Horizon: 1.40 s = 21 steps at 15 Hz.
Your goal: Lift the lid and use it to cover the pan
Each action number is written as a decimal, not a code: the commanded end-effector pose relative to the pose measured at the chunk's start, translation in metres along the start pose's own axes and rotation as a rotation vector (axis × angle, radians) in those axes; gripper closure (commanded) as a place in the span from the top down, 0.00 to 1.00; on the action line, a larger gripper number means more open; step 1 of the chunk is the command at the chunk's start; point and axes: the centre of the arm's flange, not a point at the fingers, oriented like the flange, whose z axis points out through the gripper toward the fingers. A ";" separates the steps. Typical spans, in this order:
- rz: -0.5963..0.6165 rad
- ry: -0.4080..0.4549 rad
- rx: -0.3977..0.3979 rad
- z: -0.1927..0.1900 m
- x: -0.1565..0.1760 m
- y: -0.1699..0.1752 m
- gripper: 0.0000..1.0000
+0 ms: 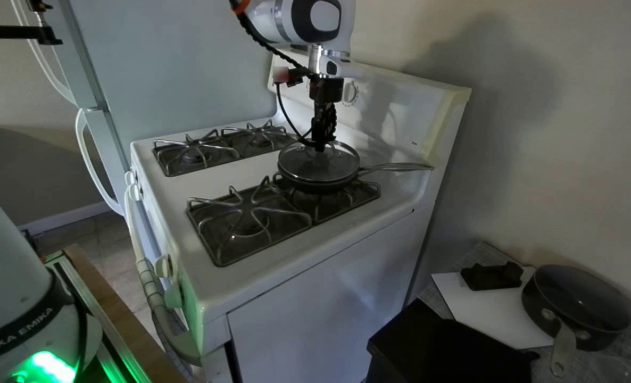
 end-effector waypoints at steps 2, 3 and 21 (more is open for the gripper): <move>0.033 0.023 -0.014 -0.002 -0.003 -0.003 0.00; 0.032 0.025 -0.013 -0.002 -0.004 -0.003 0.00; 0.016 0.076 -0.020 -0.006 -0.013 -0.006 0.00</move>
